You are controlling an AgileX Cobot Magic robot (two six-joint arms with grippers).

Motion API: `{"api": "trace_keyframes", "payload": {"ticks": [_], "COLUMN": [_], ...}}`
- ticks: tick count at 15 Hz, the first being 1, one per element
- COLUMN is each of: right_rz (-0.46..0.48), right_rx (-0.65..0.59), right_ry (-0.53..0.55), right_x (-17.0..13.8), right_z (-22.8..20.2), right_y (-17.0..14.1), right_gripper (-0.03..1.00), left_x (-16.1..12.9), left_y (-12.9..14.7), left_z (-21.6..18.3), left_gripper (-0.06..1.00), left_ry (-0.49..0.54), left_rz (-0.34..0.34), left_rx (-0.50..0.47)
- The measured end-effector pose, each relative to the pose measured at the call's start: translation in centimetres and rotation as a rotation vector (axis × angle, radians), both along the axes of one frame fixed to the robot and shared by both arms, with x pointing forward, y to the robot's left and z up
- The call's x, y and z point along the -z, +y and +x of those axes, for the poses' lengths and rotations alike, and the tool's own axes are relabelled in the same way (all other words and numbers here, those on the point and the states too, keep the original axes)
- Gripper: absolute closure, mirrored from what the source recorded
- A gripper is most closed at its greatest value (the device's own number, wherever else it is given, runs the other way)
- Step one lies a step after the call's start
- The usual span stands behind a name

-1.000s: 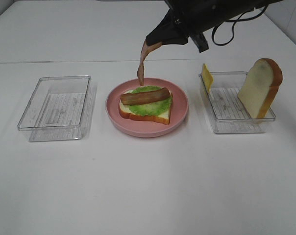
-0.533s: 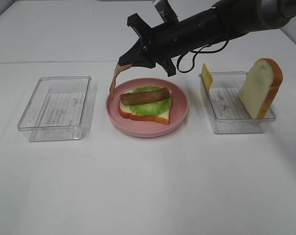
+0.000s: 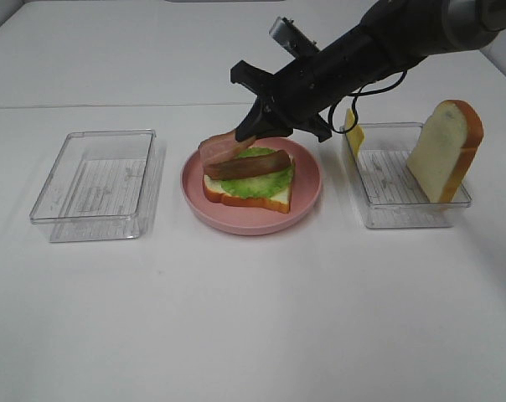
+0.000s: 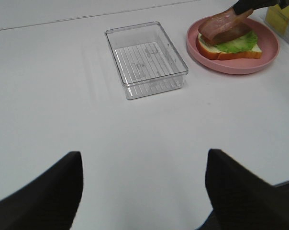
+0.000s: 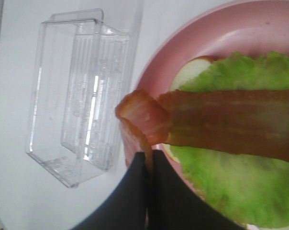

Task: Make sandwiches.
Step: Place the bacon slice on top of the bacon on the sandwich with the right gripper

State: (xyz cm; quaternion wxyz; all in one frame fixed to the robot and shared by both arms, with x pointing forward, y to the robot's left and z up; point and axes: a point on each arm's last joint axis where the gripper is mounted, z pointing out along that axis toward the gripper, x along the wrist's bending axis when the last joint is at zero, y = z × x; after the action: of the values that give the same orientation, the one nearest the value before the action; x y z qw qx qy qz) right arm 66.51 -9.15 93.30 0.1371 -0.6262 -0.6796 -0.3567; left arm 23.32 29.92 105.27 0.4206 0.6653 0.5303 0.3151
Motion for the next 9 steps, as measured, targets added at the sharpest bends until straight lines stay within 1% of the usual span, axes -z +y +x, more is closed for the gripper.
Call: {"api": "trace_keyframes", "payload": {"ticks": [2,3,4,7,8,9], "right_rz": [-0.014,-0.084,-0.115,-0.168,-0.168,-0.170], "right_rx": [0.000,0.003,0.008,0.007,0.008,0.007], "right_ry": [0.002,0.006,-0.001,-0.040,-0.039,-0.039], "right_x": [0.1,0.4,0.2,-0.5,-0.5,-0.4], "right_z": [0.0,-0.1,-0.1,0.0,0.0,0.0], "right_y": [-0.1,-0.6,-0.8,-1.3,-1.3,-1.3], "right_gripper": [0.97,0.97,0.97,0.96,0.92,0.85], "left_x": [0.0,0.0,0.0,0.0,0.0,0.0], "left_y": [0.0,0.0,0.0,0.0,0.0,0.0], "left_z": [0.0,0.0,0.0,0.0,0.0,0.0], "left_gripper": [0.26,0.26,0.26,0.26,0.26,0.26], "left_ry": [0.000,0.000,0.000,0.000,0.000,0.000], "left_rz": [0.000,0.000,0.000,0.000,0.000,0.000], "left_rx": [0.000,0.000,0.000,0.000,0.000,0.000]}}
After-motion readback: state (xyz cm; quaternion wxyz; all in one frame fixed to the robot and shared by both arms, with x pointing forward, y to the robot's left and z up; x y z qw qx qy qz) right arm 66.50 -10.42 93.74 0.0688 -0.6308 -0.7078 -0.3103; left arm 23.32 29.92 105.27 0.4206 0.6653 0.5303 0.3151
